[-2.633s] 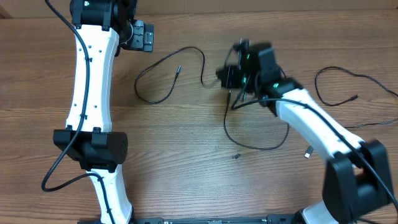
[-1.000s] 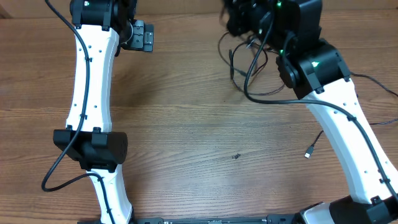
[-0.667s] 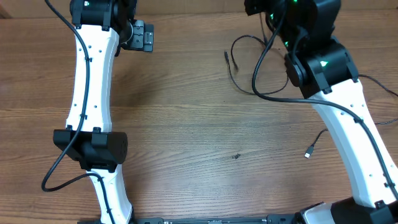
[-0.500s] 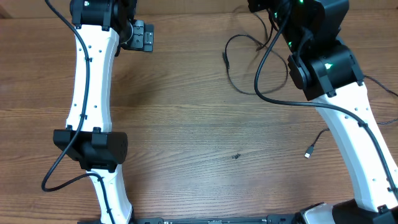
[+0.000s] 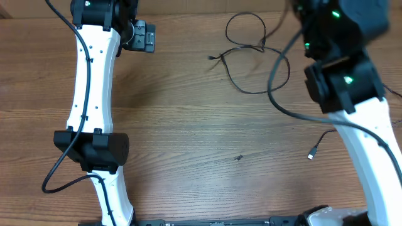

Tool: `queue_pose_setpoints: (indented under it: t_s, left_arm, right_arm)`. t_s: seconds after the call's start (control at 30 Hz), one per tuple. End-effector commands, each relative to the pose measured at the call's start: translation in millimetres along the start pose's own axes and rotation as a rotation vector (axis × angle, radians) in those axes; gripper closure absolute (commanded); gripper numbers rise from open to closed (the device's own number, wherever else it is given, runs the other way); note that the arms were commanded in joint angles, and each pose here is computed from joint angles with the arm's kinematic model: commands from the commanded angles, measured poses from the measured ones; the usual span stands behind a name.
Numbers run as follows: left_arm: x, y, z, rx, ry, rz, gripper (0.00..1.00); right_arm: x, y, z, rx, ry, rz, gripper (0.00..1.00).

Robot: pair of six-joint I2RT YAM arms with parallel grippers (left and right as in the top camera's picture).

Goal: Untangle cables

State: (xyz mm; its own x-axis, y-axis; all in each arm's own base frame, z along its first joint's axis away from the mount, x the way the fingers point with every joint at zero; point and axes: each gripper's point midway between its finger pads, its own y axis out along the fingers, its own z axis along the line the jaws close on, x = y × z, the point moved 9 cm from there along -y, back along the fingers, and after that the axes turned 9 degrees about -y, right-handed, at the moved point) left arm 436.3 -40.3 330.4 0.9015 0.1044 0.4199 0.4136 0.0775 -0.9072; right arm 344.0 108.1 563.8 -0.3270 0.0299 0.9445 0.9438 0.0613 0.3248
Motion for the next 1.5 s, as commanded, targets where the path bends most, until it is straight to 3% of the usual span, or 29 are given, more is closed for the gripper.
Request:
queue_pose_setpoints:
  t_s: [0.0, 0.3, 0.6, 1.0, 1.2, 1.33, 1.4, 1.47]
  left_arm:
    - [1, -10, 4, 0.008, -0.021, -0.030, 0.00]
    - [1, -10, 4, 0.008, -0.021, -0.030, 0.01]
    - [1, -10, 4, 0.008, -0.021, -0.030, 0.00]
    - [1, -10, 4, 0.008, -0.021, -0.030, 0.00]
    - [1, -10, 4, 0.008, -0.021, -0.030, 0.01]
    - [1, -10, 4, 0.008, -0.021, -0.030, 0.01]
    - [1, -10, 4, 0.008, -0.021, -0.030, 0.00]
    - [1, -10, 4, 0.008, -0.021, -0.030, 0.01]
  right_arm:
    - [31, -21, -51, -0.459, -0.134, -0.008, 0.96]
    - [19, -41, -174, -1.003, -0.328, 0.139, 0.96]
    - [-25, -69, -263, -1.211, -0.380, 0.407, 0.96]
    - [-150, -128, -368, -1.319, 0.140, 0.782, 0.96]
    - [-194, -139, -389, -1.267, 0.268, 0.933, 0.96]
    - [-213, -139, -391, -1.243, 0.300, 0.998, 0.30]
    - [-214, -138, -390, -1.229, 0.310, 0.994, 0.21]
    - [-214, -137, -390, -1.215, 0.319, 0.992, 0.00]
